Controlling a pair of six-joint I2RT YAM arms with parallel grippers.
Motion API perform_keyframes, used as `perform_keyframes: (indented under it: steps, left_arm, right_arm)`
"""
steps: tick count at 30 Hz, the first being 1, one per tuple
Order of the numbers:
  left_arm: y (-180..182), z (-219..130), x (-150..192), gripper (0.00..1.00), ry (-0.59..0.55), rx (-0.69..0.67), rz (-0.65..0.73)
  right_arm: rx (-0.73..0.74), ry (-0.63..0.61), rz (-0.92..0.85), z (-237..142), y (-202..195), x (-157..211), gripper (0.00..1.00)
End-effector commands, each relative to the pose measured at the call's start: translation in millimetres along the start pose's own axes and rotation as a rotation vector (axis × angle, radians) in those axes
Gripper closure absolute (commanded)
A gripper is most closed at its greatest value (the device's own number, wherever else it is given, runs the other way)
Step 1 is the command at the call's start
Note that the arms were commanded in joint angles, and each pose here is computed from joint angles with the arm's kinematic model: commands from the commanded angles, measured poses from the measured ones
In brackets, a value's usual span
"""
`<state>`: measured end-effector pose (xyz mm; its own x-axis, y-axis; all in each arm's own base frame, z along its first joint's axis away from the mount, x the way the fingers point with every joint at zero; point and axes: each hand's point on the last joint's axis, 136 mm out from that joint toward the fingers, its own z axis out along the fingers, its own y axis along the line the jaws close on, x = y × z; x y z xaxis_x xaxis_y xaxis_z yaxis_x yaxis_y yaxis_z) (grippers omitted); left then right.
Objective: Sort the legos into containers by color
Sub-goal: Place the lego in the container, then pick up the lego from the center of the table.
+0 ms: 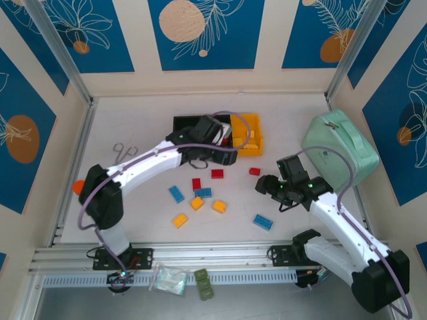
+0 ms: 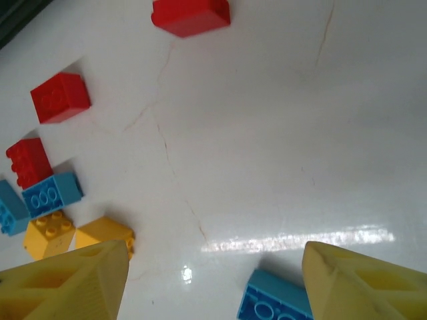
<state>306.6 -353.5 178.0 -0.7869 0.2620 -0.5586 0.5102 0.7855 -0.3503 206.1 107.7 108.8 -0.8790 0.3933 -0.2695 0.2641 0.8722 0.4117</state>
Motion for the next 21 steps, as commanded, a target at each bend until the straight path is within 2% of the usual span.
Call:
perform_keyframes:
  steps: [1,6,12,21]
  left_arm:
    - [-7,-21,18,0.33,-0.032,0.065,-0.024]
    - [14,-38,67,0.30,-0.003,0.040,-0.075]
    - [36,-42,111,0.28,0.029,0.005,-0.154]
    - [46,-41,138,0.27,0.049,0.004,-0.225]
  right_arm:
    - [0.022,-0.063,-0.054,3,13,-26,0.29]
    - [0.068,-0.051,-0.093,25,25,-47,0.28]
    - [0.151,-0.022,-0.110,57,30,-68,0.28]
    - [0.254,0.011,-0.111,92,26,-91,0.29]
